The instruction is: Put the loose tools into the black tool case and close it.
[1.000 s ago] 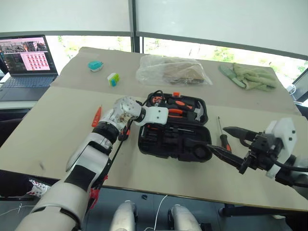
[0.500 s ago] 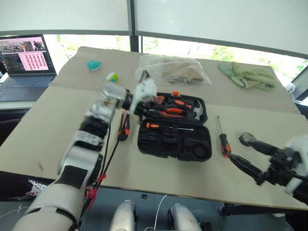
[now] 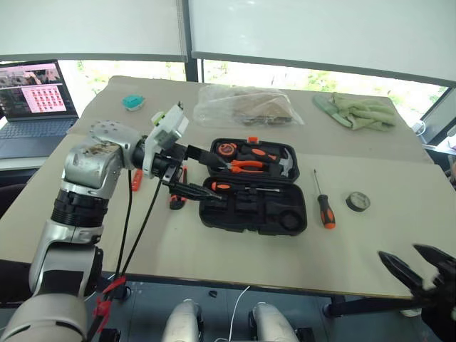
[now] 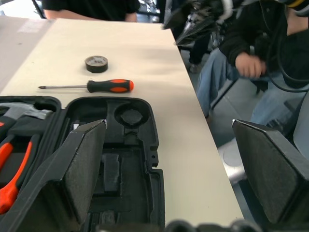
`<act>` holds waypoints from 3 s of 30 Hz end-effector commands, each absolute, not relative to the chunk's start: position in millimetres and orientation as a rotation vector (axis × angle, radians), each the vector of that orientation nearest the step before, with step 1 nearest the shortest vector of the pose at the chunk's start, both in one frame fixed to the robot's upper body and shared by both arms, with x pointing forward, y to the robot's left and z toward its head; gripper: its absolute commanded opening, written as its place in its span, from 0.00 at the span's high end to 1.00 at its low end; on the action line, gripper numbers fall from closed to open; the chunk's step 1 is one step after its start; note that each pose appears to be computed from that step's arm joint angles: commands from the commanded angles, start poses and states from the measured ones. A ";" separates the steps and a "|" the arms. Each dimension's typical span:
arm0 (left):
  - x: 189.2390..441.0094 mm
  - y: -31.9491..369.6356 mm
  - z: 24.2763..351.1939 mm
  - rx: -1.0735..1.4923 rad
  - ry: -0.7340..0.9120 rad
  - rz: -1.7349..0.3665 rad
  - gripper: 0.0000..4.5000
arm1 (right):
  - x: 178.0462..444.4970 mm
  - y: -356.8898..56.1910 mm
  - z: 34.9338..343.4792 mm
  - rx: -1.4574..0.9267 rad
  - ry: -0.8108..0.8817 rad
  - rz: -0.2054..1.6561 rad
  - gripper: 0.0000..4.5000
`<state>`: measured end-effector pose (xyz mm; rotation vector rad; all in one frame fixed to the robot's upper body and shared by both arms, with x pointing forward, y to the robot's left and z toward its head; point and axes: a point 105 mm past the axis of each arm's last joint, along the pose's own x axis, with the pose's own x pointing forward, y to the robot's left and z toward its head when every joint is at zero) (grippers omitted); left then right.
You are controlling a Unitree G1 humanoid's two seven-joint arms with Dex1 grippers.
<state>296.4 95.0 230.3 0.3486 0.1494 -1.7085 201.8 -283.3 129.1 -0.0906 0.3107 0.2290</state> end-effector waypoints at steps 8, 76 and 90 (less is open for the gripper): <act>289.9 89.6 234.9 0.398 0.090 -1.684 0.01 | 278.1 -258.5 89.9 -0.117 0.350 0.185 0.00; 296.3 106.2 217.4 0.471 0.143 -1.599 0.00 | 354.7 -133.9 153.5 -0.498 0.127 1.091 0.38; 300.2 105.8 217.8 0.475 0.140 -1.593 0.00 | 356.5 -131.2 108.5 -0.595 0.302 1.077 0.98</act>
